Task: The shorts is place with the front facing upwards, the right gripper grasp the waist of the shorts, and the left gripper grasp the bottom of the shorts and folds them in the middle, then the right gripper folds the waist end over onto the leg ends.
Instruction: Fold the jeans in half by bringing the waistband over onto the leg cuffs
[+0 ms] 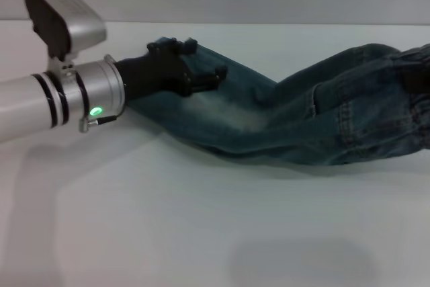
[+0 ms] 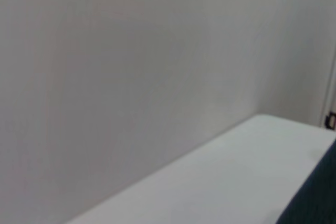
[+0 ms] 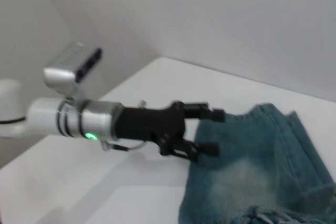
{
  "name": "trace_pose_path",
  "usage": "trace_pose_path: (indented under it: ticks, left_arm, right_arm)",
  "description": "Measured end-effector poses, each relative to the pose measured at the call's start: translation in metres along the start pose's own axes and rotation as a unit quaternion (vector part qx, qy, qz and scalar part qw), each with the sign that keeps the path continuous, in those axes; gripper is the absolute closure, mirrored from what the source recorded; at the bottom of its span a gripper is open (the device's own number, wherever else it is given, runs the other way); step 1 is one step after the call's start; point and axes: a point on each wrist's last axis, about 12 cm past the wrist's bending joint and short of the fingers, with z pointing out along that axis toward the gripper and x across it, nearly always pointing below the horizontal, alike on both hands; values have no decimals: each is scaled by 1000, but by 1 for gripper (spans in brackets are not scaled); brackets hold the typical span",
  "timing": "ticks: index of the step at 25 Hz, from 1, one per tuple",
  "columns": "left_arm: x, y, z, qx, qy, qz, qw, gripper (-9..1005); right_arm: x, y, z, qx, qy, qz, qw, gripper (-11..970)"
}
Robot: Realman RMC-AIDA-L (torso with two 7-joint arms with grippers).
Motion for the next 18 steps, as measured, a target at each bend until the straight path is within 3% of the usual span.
trace_pose_path:
  ticks: [7, 18]
  left_arm:
    - [12, -17, 11, 18, 32, 11, 999, 165]
    - [32, -48, 14, 54, 32, -12, 998, 165]
  right_arm:
    - [-3, 6, -12, -12, -15, -4, 1000, 899]
    - [-18, 8, -13, -27, -17, -19, 999, 898]
